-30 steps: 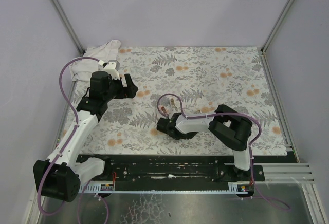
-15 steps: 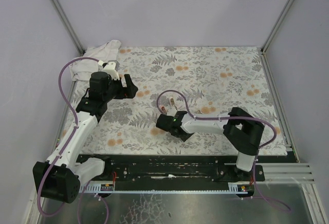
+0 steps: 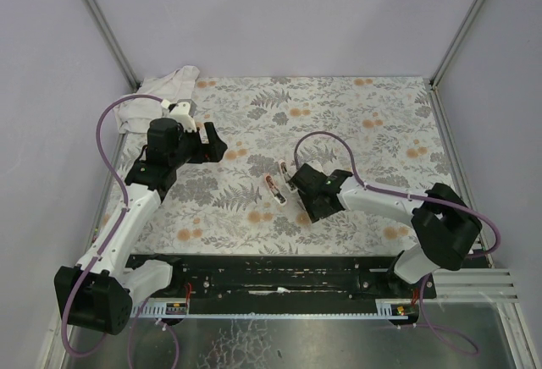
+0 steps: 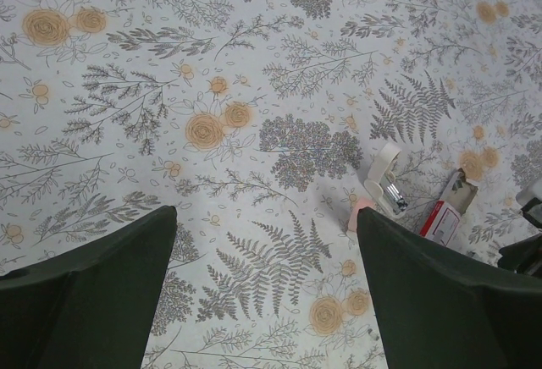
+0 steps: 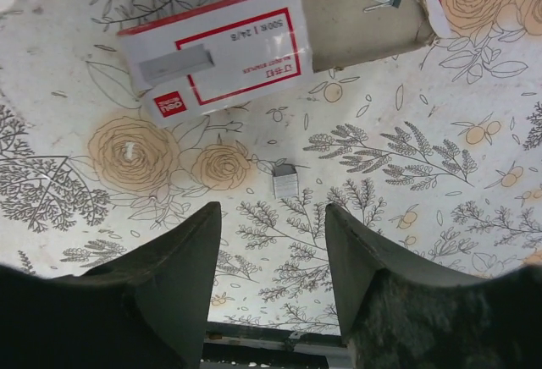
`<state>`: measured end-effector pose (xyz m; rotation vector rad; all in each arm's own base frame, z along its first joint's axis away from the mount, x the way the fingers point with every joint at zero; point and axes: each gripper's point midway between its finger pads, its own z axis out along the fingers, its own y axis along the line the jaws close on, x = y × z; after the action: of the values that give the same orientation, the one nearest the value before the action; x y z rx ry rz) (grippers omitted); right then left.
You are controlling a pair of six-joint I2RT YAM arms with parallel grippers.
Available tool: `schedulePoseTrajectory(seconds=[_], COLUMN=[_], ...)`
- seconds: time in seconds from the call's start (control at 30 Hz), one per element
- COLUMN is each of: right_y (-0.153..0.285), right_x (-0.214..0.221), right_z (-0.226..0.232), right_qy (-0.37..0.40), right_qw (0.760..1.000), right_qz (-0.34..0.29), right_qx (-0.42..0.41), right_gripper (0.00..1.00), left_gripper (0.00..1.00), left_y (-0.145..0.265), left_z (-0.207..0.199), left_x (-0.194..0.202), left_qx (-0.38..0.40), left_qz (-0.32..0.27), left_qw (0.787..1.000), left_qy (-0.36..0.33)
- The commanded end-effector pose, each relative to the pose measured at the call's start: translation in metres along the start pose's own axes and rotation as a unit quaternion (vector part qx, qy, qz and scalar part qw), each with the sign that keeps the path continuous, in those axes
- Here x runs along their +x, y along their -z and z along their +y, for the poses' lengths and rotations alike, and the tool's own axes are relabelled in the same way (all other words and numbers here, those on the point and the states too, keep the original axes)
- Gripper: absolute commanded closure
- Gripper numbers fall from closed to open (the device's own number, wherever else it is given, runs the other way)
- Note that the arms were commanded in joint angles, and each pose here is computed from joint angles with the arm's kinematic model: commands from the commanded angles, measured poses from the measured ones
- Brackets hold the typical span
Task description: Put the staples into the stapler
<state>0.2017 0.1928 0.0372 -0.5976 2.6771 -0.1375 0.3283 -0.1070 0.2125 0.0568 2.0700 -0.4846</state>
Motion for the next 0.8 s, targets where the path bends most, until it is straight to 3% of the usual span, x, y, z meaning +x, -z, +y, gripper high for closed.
schedulePoseTrajectory(seconds=[0.0, 0.77], right_y=[0.0, -0.028], right_x=[-0.012, -0.004], right_z=[0.002, -0.014], right_qy=[-0.021, -0.041], right_qw=[0.999, 0.999], right_qz=[-0.023, -0.001], right_qx=[-0.041, -0.035], right_gripper=[0.41, 0.61], left_gripper=[0.14, 0.13], left_y=[0.001, 0.0], left_z=[-0.003, -0.002], left_x=[-0.012, -0.01], left_qx=[0.003, 0.0], left_qz=[-0.028, -0.025], left_qw=[0.999, 0.999], left_qy=[0.031, 0.033])
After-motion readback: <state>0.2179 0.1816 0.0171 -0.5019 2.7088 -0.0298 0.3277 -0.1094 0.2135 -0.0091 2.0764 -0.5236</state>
